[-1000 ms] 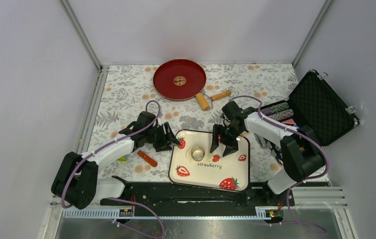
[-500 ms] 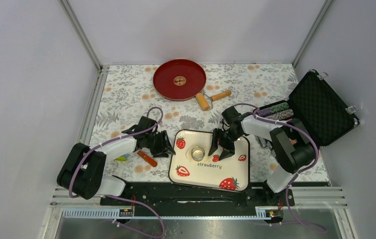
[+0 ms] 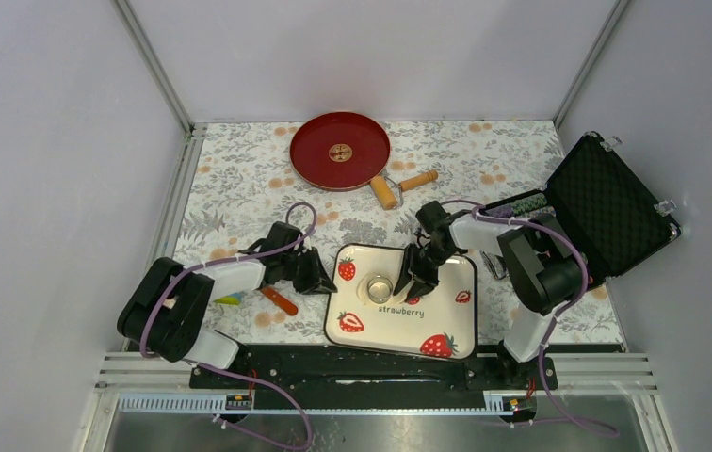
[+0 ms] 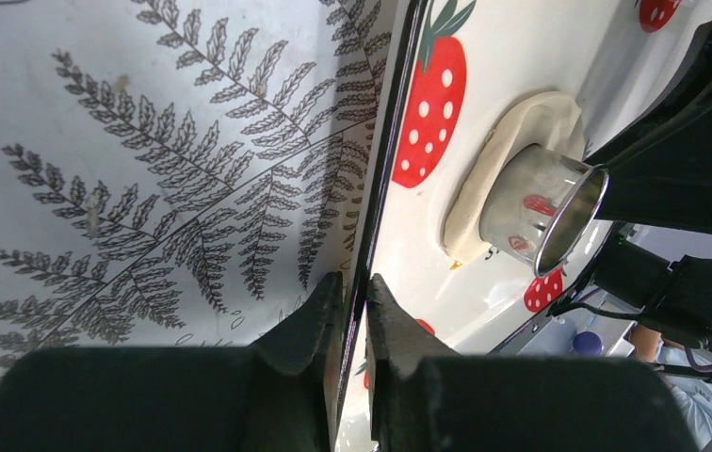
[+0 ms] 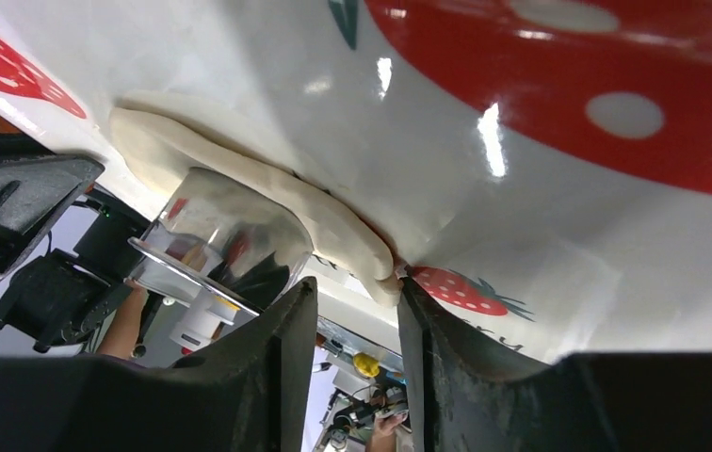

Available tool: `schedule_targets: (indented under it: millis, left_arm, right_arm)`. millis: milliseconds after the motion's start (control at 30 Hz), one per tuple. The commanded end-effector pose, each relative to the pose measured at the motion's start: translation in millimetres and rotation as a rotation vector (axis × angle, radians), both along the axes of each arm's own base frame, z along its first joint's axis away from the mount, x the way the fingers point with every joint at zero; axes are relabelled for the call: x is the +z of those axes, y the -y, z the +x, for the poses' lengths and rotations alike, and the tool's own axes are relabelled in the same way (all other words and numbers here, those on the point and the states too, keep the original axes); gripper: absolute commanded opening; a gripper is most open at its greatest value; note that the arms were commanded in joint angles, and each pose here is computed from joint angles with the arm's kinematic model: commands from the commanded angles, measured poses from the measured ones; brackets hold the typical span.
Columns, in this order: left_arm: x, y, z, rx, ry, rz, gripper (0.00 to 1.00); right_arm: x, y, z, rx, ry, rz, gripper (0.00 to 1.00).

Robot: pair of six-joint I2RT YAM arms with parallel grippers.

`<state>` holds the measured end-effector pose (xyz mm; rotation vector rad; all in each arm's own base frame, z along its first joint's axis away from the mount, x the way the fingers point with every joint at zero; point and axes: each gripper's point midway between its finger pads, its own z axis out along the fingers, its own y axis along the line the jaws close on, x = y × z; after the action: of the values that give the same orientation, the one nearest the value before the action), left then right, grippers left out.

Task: Roll out the dumpling wrappers from the dough

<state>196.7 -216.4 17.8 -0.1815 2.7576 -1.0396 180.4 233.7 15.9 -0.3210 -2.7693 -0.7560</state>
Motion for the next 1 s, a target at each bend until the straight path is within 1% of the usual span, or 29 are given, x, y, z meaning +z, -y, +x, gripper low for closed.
schedule_targets:
  millis: [0, 167, 300, 367, 467, 967]
  left_arm:
    - [-13.5, -0.1, 0.4, 0.003, -0.001, 0.026, 0.0]
    - [-13.8, -0.1, -0.5, 0.004, 0.004, 0.021, 0.0]
    - [-14.6, -0.6, -0.9, 0.005, 0.003, 0.024, 0.0]
    - [-14.3, -0.4, -0.6, 0.005, 0.003, 0.023, 0.0]
    - [-14.5, -0.7, -0.7, 0.006, 0.004, 0.024, 0.0]
    - [-15.7, 0.7, -1.1, -0.002, 0.004, 0.041, 0.0]
  right_arm:
    - [-15.2, 6.3, 11.2, -0.008, 0.016, -0.074, 0.43]
    - [-16.1, 9.7, 14.7, 0.007, 0.026, -0.103, 0.34]
    - [-15.0, 12.4, 18.0, 0.021, 0.038, -0.125, 0.22]
    - [-12.7, 12.7, 21.0, 0.026, 0.048, -0.132, 0.19]
    - [-8.7, 13.0, 24.5, 0.035, 0.064, -0.136, 0.17]
    - [8.5, 19.5, 39.9, 0.091, 0.123, -0.188, 0.14]
